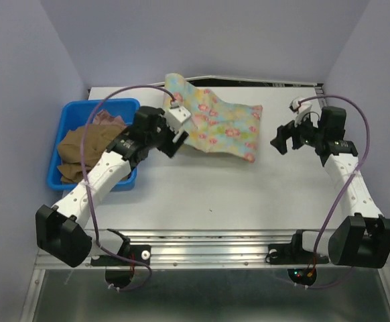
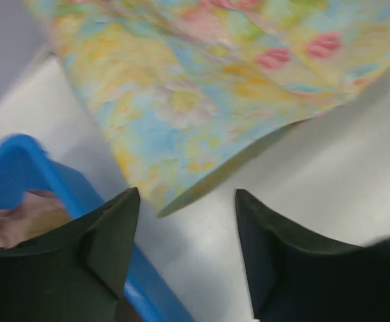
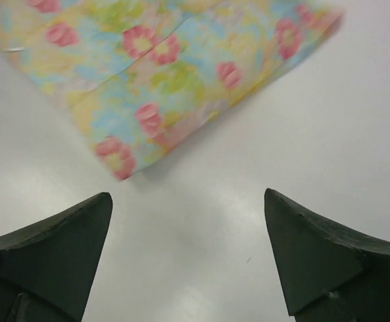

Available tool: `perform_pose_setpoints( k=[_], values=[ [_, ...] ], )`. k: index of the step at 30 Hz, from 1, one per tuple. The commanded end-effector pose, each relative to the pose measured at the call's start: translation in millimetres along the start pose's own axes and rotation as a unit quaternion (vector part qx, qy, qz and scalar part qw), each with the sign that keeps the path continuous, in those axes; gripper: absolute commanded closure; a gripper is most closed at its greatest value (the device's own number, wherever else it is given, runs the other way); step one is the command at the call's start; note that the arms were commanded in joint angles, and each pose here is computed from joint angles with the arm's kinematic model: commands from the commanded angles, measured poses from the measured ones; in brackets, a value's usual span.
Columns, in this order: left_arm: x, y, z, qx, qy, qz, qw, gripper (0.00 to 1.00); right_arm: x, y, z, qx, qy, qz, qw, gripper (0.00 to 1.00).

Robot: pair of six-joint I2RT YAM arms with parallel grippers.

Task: Fold and stack the skirts
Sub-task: Flatten the skirt out

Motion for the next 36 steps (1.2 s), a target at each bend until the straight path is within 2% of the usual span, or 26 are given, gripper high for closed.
perform_pose_setpoints(
  k=[1,5,7,9,12,13,14,16,22,26,28,32,36],
  values=[
    [12,-62,107,-0.090,0.135,0.143,0.976,0.03,28,59,54,0.028,0.067,-0.117,0.990,0.00],
    [34,-66,123,-0.098,0.166,0.169,0.966,0.03,44,71,45,0.020,0.059,-0.122,0.991,0.00],
    [37,-61,112,-0.093,0.146,0.144,0.974,0.03,33,60,36,-0.011,0.048,-0.104,0.993,0.00],
    [35,-58,105,-0.079,0.140,0.125,0.979,0.04,20,44,25,-0.039,0.036,-0.088,0.995,0.05],
    [22,-49,84,-0.046,0.120,0.090,0.988,0.16,-11,24,25,-0.109,0.046,-0.096,0.988,0.23],
    [18,-46,83,-0.036,0.121,0.080,0.989,0.20,-19,19,27,-0.123,0.050,-0.093,0.987,0.33],
    [14,-45,79,-0.025,0.120,0.076,0.990,0.23,-35,15,38,-0.144,0.069,-0.095,0.983,0.37],
    [-2,-38,78,0.009,0.133,0.067,0.989,0.32,-52,9,36,-0.152,0.068,-0.083,0.982,0.45],
    [-51,-10,88,0.108,0.183,0.048,0.976,0.52,-110,21,40,-0.139,0.082,-0.072,0.984,0.48],
    [-83,1,107,0.139,0.221,0.035,0.965,0.54,-143,22,54,-0.151,0.104,-0.065,0.981,0.50],
    [-91,4,109,0.141,0.226,0.028,0.964,0.51,-160,21,70,-0.146,0.119,-0.054,0.981,0.50],
    [-105,4,115,0.158,0.238,0.028,0.958,0.45,-176,14,112,-0.127,0.192,-0.014,0.973,0.55],
    [-108,4,115,0.163,0.241,0.029,0.956,0.41,-170,29,148,-0.087,0.258,-0.019,0.962,0.58]
  ],
)
Point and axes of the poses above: each gripper's point midway between its finger pads, its own x axis back along the fingers, its own y axis along the line the jaws close on, z = x × y, the point moved 5 cm from there along x, back along the fingers, and after that the axes turned 10 degrees about x, right-handed, at the moved point
